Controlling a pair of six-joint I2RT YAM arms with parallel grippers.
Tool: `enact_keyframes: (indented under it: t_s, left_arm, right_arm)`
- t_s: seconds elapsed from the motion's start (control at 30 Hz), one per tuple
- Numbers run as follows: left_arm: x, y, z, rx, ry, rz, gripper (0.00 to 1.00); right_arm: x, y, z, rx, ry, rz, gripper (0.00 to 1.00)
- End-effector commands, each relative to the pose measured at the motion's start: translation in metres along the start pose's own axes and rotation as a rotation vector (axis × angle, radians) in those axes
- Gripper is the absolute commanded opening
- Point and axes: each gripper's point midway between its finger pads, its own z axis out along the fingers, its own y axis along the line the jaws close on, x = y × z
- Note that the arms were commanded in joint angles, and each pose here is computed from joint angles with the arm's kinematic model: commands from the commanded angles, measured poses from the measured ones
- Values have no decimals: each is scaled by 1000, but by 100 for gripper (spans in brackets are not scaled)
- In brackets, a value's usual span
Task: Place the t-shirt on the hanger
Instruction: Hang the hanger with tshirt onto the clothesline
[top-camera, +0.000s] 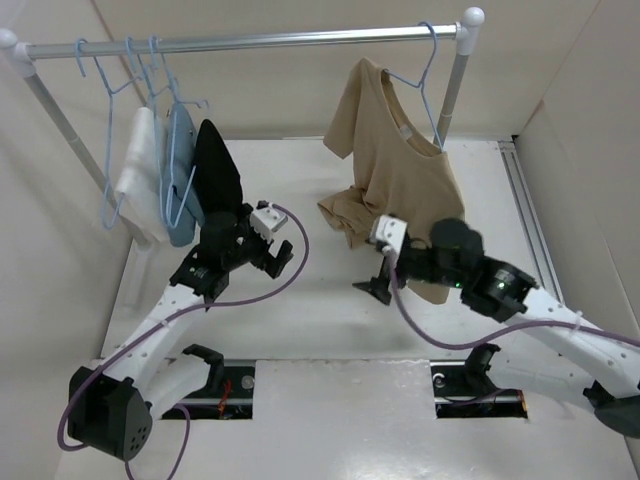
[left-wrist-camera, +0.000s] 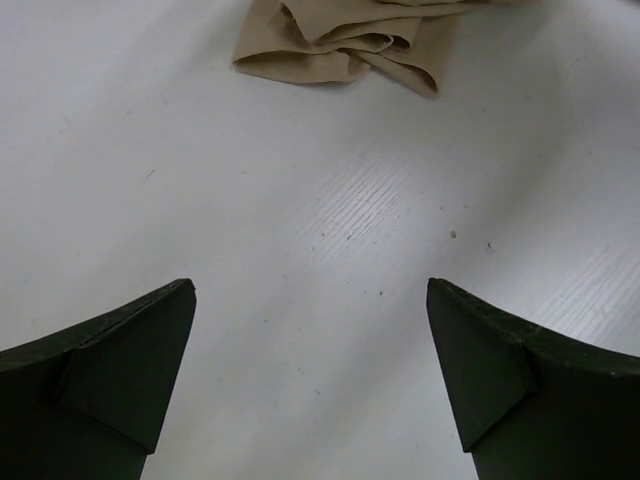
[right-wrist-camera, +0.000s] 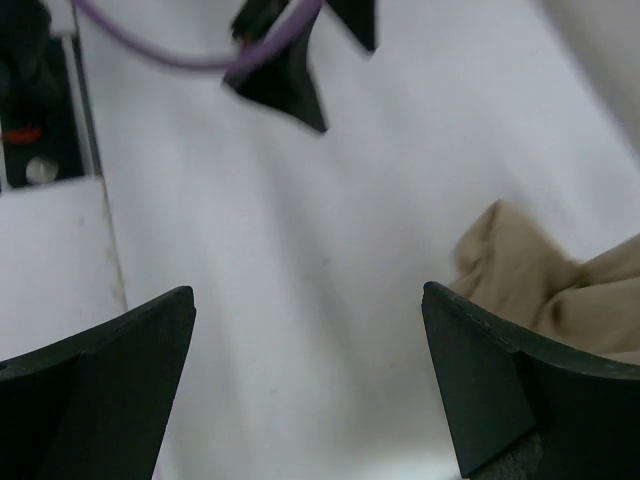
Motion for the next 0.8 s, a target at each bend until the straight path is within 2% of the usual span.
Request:
enact_keyframes:
  t_s: [0.0, 0.1, 0.13, 0.17, 0.23, 0.47, 0.5, 0.6, 0.67, 0.77]
  left_arm:
    - [-6, 7, -4, -57, -55, 24, 100]
    - [8, 8, -4, -79, -39, 20, 100]
    - [6, 10, -5, -94, -57, 27, 100]
    - [6, 10, -6, -96, -64, 29, 100]
    - [16, 13, -3, -121, -55, 27, 100]
    - [31, 25, -4, -219, -78, -29, 100]
    - [34, 28, -5, -243, -76, -44, 100]
    - [45, 43, -10, -352, -86, -99, 100]
    - [54, 47, -13, -381, -77, -105, 100]
    - [57, 50, -14, -401, -96, -128, 100]
  right_arm:
    - [35, 19, 9, -14, 69, -17, 100]
    - [62, 22, 14, 47, 98, -11, 100]
    - [84, 32, 16, 37, 125, -6, 100]
    - [86, 30, 18, 60, 99, 23, 100]
    - [114, 28, 19, 119, 135, 69, 100]
    - [132, 1, 10, 377, 119, 310, 100]
    - [137, 2, 10, 406, 113, 399, 100]
    - [145, 5, 10, 429, 119, 481, 100]
    - [151, 13, 12, 399, 148, 509, 100]
    - [171, 13, 4, 462, 208, 581, 100]
